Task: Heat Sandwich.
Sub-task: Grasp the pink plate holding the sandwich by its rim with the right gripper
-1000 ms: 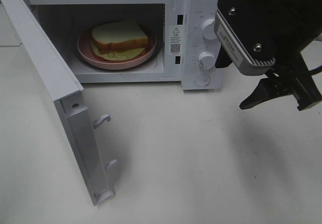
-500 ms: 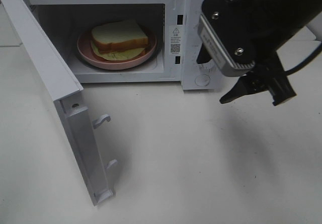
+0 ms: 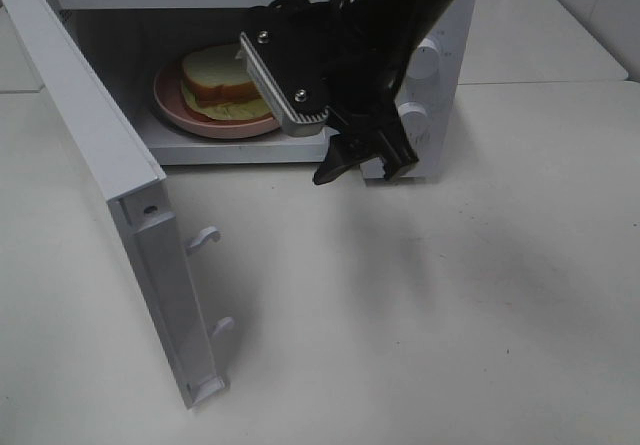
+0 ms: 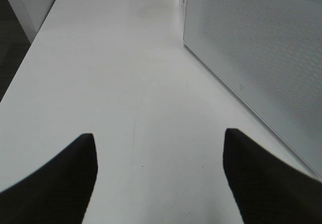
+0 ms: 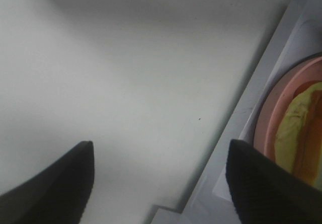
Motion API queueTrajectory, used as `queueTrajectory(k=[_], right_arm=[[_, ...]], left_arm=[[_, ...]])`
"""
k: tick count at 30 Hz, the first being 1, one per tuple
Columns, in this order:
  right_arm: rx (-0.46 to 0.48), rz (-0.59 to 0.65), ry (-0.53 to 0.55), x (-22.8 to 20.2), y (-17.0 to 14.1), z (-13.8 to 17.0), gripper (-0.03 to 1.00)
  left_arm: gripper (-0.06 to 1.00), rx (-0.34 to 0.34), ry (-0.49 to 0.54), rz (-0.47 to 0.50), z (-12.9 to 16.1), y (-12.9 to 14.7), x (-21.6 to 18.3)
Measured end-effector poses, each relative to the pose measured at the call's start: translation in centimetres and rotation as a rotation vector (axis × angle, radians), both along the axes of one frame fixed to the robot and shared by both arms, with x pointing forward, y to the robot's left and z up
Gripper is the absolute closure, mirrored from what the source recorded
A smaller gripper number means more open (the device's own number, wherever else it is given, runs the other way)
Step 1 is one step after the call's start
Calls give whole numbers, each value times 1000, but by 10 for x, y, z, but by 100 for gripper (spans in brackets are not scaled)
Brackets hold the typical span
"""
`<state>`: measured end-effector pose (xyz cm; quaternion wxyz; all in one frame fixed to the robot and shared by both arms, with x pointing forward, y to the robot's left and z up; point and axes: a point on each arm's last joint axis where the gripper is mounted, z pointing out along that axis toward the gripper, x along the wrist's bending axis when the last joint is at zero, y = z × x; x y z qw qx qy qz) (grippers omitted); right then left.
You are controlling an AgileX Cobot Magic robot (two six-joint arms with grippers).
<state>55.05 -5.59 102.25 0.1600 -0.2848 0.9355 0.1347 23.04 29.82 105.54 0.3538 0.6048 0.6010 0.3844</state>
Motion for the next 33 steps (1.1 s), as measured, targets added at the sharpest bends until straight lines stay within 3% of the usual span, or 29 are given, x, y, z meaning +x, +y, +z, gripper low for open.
queueTrajectory(k=[8,16,33], right_arm=[[2,-13,9,29,23,-21,27],[23,-103,34,55,41,-42,27],[13,-237,12,90,47,-64,27]], left_arm=[[28,0,0,0,0,0,0],[28,0,0,0,0,0,0],[28,0,0,0,0,0,0]])
